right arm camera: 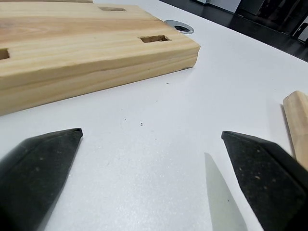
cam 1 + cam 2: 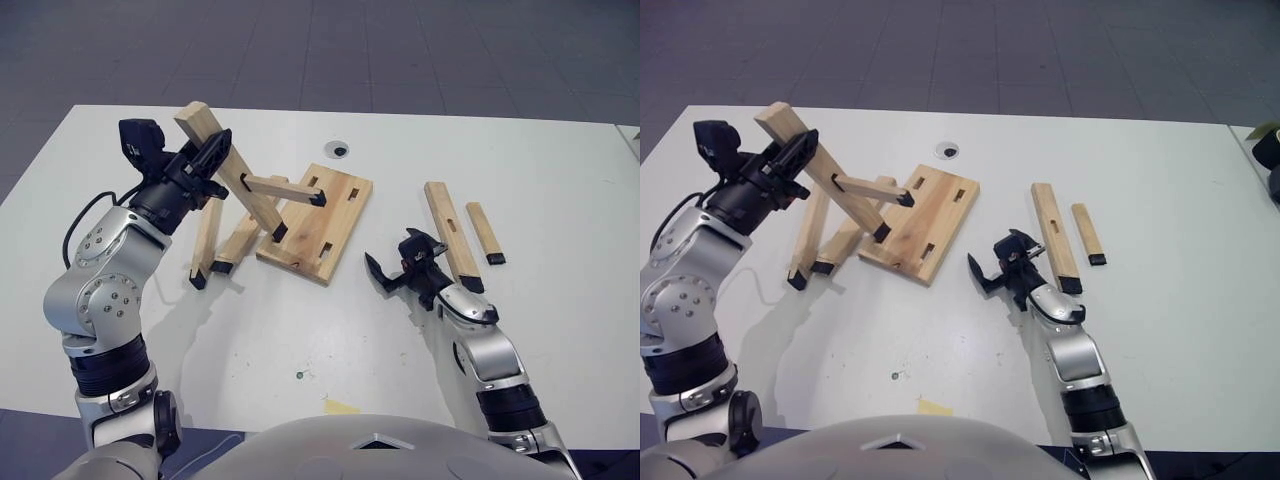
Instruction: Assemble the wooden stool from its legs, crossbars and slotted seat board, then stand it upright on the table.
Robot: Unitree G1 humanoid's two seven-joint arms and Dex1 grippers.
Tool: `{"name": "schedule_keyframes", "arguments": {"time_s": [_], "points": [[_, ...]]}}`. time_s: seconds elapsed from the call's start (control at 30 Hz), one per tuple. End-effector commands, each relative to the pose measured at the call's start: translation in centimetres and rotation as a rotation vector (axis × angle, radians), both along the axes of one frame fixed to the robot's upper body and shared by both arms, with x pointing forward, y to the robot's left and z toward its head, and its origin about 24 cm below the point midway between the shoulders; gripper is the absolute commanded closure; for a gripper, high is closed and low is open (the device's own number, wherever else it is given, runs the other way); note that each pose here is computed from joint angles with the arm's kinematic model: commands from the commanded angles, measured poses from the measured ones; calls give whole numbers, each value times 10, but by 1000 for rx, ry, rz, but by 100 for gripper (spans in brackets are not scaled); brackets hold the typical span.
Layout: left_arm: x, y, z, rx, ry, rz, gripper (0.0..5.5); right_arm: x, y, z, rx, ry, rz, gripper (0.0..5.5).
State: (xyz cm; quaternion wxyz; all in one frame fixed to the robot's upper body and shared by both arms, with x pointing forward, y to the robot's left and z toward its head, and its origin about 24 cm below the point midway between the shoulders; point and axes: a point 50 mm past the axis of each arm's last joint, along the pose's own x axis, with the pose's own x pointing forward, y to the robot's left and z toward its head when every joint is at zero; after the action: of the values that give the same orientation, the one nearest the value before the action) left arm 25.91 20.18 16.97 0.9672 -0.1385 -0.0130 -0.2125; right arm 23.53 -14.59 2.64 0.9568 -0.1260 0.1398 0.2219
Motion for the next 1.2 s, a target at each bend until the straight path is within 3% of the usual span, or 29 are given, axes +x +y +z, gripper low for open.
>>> {"name": "schedule_keyframes", "arguments": {"time_s": [0.03, 0.57, 0.73, 0.87, 1.2], "points": [[-3, -1, -3, 23, 32, -15, 445, -6, -3, -12, -28, 62, -12, 10], [-6, -18, -41, 137, 55, 53, 445, -6, 3, -11, -34, 45, -3, 10], [-27, -8, -86, 333, 133, 31, 445, -5, 3, -11, -38, 39, -8, 10], [-47, -11, -117, 350, 218, 5, 444, -4, 3, -10, -39, 34, -9, 10], [-16, -10, -70, 283, 41, 59, 444, -2, 3, -9, -42, 29, -3, 10]]}}
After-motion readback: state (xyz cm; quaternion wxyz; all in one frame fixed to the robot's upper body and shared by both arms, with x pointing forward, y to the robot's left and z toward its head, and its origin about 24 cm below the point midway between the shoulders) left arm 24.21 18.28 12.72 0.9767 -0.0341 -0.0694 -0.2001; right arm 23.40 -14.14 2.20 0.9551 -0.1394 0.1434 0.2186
